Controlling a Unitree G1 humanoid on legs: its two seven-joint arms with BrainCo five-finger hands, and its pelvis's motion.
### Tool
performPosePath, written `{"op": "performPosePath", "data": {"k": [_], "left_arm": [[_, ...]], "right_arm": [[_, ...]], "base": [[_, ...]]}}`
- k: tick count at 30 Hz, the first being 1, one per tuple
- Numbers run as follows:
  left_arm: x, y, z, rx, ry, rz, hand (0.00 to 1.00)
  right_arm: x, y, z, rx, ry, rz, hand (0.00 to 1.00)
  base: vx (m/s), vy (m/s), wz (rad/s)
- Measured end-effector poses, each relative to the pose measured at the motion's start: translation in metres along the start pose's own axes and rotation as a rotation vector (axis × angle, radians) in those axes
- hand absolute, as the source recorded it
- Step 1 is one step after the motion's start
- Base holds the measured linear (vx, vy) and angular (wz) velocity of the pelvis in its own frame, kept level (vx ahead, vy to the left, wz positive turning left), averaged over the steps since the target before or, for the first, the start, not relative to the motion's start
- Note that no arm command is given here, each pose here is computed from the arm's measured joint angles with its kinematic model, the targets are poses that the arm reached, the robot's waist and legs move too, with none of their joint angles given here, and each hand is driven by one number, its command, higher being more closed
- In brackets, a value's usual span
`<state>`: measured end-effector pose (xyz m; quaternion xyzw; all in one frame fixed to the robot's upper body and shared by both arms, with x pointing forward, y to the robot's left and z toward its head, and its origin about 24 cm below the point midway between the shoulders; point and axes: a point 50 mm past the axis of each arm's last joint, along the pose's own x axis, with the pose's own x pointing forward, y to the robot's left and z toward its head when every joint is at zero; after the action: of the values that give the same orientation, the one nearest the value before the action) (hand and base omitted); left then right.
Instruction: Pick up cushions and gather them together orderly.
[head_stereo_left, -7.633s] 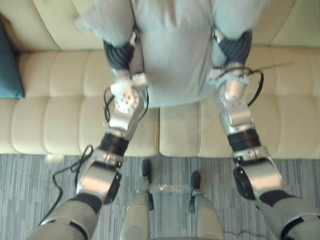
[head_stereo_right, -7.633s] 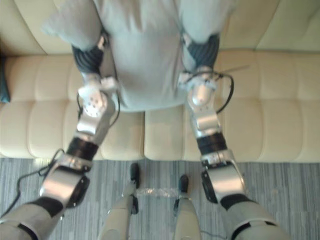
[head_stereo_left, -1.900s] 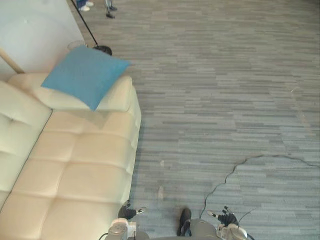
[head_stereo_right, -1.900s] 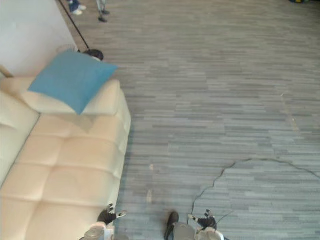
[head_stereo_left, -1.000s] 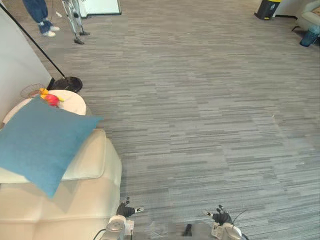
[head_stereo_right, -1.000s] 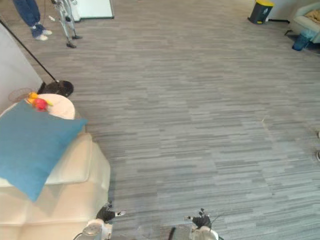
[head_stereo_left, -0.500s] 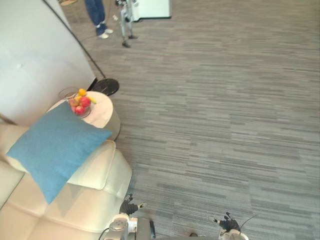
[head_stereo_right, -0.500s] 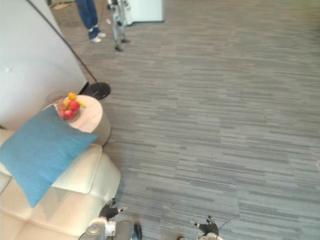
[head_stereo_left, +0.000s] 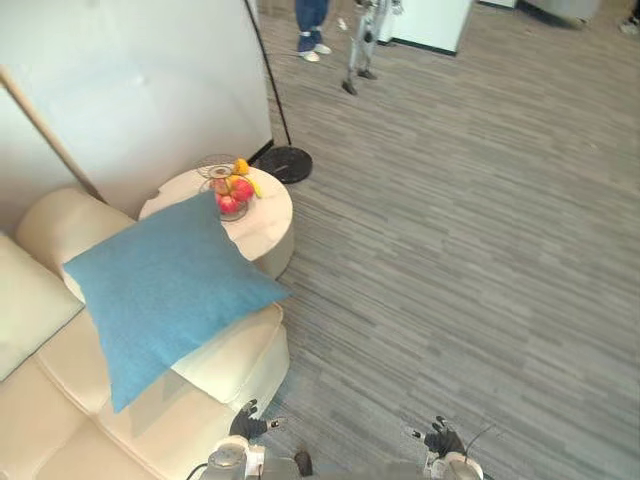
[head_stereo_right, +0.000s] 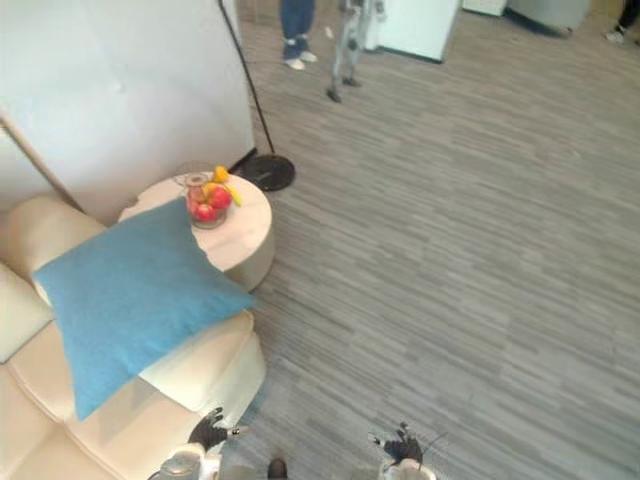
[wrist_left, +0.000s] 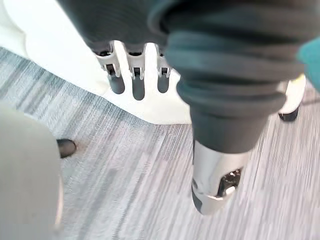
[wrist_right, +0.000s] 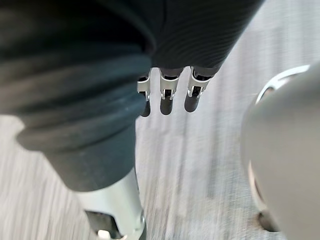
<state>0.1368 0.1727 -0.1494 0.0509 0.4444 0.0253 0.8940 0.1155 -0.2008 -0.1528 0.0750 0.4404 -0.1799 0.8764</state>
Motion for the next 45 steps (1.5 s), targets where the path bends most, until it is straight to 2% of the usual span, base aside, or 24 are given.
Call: {"op": "performPosePath", "data": {"k": [3, 5, 9, 15, 21, 30, 32, 38, 41, 45], "left_arm": [[-0.002, 0.003, -0.005, -0.023, 0.011, 0.014, 0.00], [-0.004, 0.007, -0.010, -0.085, 0.021, 0.048, 0.00], [-0.004, -0.015, -0.004, -0.141, -0.005, 0.008, 0.00], [-0.003, -0.022, 0.000, -0.072, -0.016, -0.036, 0.00], [0.000, -0.009, 0.000, 0.010, -0.001, -0.028, 0.00], [-0.001, -0.004, -0.006, 0.038, 0.020, -0.037, 0.00], [-0.002, 0.005, -0.009, 0.052, 0.026, -0.019, 0.00], [-0.003, 0.017, -0.013, 0.031, 0.042, 0.023, 0.00], [-0.003, 0.008, -0.013, -0.045, 0.039, 0.038, 0.00], [-0.002, 0.004, -0.008, -0.060, 0.015, 0.046, 0.00]], "right_arm": [[-0.003, -0.001, -0.007, 0.004, 0.017, -0.005, 0.00], [-0.006, -0.001, -0.016, 0.028, 0.043, -0.009, 0.00], [-0.004, -0.012, -0.009, 0.014, 0.015, -0.029, 0.00], [-0.003, -0.009, -0.008, 0.028, 0.018, -0.028, 0.00], [-0.004, -0.001, -0.010, 0.034, 0.024, -0.010, 0.00], [-0.001, -0.001, -0.008, 0.008, 0.036, -0.005, 0.00], [-0.001, -0.001, -0.007, 0.002, 0.032, -0.001, 0.00], [-0.004, 0.005, -0.013, 0.006, 0.046, 0.016, 0.00], [-0.002, 0.002, -0.009, -0.008, 0.032, 0.011, 0.00], [-0.003, -0.004, -0.004, 0.009, -0.002, -0.010, 0.00]], "base": [[0.20, -0.187, 1.10], [0.28, -0.307, 1.12], [0.28, -0.213, 1.22], [0.08, -0.043, 0.87], [0.05, 0.111, 0.29], [0.02, 0.076, 0.07], [0.05, 0.079, 0.09], [0.10, -0.086, 0.66], [0.17, -0.114, 0.48], [0.14, -0.080, 0.32]]}}
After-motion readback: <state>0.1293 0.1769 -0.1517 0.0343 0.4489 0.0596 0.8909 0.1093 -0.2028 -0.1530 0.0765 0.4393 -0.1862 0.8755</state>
